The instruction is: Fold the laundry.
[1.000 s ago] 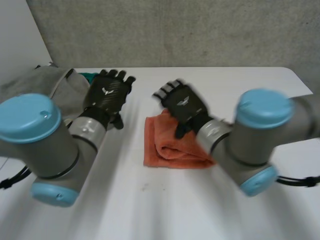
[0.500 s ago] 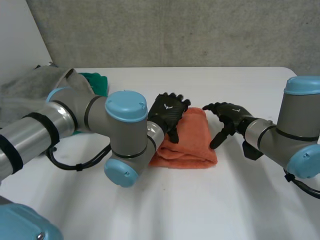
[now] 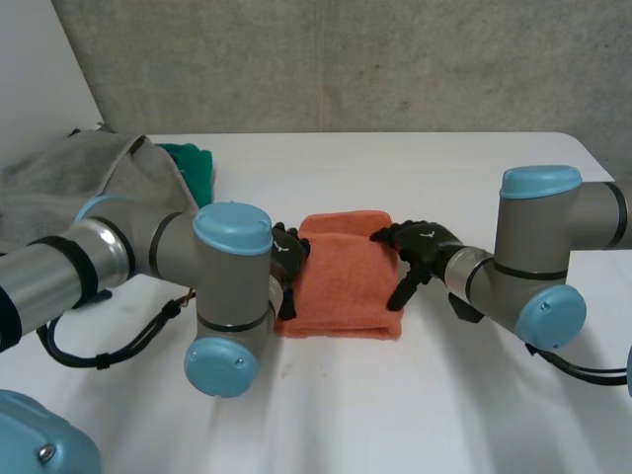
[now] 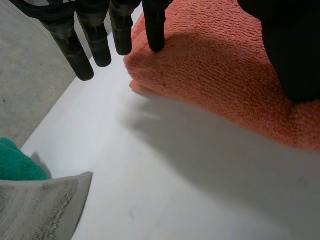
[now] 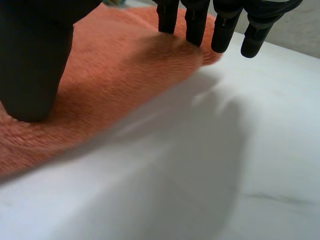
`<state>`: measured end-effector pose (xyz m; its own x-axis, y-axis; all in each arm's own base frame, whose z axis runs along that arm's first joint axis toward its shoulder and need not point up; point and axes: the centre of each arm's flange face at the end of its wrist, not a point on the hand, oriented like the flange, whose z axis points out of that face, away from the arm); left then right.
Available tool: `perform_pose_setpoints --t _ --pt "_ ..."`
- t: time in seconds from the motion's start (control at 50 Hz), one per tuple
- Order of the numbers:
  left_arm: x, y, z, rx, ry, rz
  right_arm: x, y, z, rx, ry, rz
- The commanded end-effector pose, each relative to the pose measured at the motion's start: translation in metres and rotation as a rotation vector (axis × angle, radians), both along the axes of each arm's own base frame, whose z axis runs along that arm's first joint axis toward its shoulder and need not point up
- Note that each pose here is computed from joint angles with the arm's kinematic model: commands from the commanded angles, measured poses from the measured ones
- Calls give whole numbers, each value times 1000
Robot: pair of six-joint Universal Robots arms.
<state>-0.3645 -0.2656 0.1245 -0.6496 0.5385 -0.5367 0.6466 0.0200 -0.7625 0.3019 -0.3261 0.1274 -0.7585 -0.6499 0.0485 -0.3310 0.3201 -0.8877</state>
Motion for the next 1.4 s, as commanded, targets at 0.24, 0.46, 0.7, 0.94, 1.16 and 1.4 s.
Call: perform_pose_setpoints --t 0.24,0.46,0.7,0.94,1.16,1.4 --pt "10 27 92 -99 225 -37 -27 31 45 -73 -108 -143" --pt "23 55 90 29 389 -179 -22 68 9 154 -244 -174" --pt "35 54 84 39 397 -164 1 62 -18 160 -247 -121" --pt "38 54 81 46 393 -156 9 43 -17 98 -279 -118" --pt "38 54 80 46 393 -156 12 0 9 -92 -300 -134" --pt "36 56 88 29 405 -168 -92 -131 15 -286 -278 -486"
